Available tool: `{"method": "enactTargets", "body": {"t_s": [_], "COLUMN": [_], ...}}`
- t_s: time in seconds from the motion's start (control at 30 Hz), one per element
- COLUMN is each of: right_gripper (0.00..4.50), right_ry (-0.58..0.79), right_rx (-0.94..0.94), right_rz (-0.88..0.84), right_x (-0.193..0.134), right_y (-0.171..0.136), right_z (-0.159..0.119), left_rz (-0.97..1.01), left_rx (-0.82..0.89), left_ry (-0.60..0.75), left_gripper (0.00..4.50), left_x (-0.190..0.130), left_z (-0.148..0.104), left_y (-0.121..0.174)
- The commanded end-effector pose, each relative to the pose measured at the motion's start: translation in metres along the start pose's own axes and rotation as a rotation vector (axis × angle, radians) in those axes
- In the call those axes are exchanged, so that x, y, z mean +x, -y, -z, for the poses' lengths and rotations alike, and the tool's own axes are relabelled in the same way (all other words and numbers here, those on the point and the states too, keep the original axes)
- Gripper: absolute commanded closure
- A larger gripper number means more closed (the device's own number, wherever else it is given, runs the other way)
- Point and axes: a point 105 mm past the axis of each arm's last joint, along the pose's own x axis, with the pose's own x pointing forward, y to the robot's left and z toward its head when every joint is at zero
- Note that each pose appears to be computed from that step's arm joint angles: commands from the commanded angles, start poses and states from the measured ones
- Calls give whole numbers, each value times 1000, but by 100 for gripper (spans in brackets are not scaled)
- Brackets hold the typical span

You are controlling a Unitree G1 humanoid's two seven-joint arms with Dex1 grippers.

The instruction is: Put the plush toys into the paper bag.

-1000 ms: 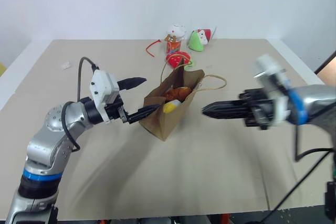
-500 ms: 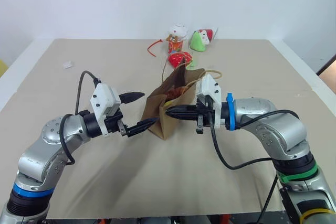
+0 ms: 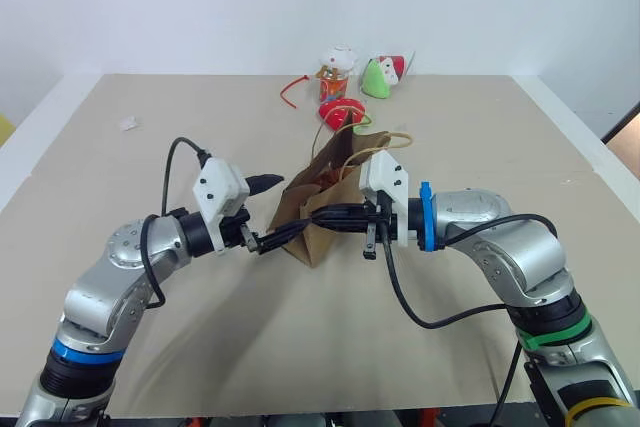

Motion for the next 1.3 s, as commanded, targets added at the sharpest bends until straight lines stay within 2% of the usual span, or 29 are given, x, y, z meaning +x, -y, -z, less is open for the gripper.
{"method": "enactTargets", "body": {"t_s": [0.03, 0.13, 0.27, 0.47, 0.7, 0.77, 0.8, 0.83, 0.87, 0.9, 1.0, 1.03, 1.07, 1.1, 1.13, 1.17, 1.3], "right_gripper": [446, 446, 446, 446, 446, 450, 450, 450, 450, 450, 450, 450, 450, 450, 450, 450, 450], "right_ry": [20, 15, 10, -2, -5, -9, -11, -12, -13, -13, -14, -15, -15, -15, -16, -16, -20], "right_rx": [-40, -45, -50, -59, -63, -66, -67, -68, -68, -69, -69, -70, -70, -70, -71, -71, -77], "right_rz": [0, 0, 1, 4, 6, 7, 6, 6, 6, 5, 6, 7, 8, 8, 8, 8, 2], "right_x": [-1, -1, -1, -3, -3, -3, -4, -4, -4, -4, -4, -4, -4, -4, -4, -4, -5], "right_y": [-2, -3, -3, -2, 0, 0, 0, 0, 0, 0, 1, 1, 1, 1, 1, 1, 0], "right_z": [-7, -5, -4, -2, -2, -1, -1, 0, 0, 0, 0, 1, 1, 1, 1, 2, 3], "left_rz": [73, 88, -13, -53, -63, -60, -61, -63, -63, -64, -68, -69, -68, -67, -66, -64, -55], "left_rx": [-12, -31, -19, -43, -36, -44, -42, -43, -46, -44, -39, -39, -36, -33, -30, -24, 0], "left_ry": [63, 54, 5, -21, 1, 5, 6, 8, 9, 7, 1, 0, -1, -2, -3, -6, -16], "left_gripper": [13, 13, 13, 13, 13, 63, 104, 104, 155, 167, 259, 322, 338, 387, 387, 449, 449], "left_x": [3, 2, 6, 14, 20, 21, 22, 22, 22, 22, 21, 21, 21, 21, 21, 20, 18], "left_z": [-15, -13, 1, 9, 5, 5, 6, 6, 6, 6, 7, 7, 7, 7, 7, 7, 10], "left_y": [10, 12, -6, -11, -14, -15, -15, -16, -17, -17, -21, -22, -22, -23, -23, -24, -26]}}
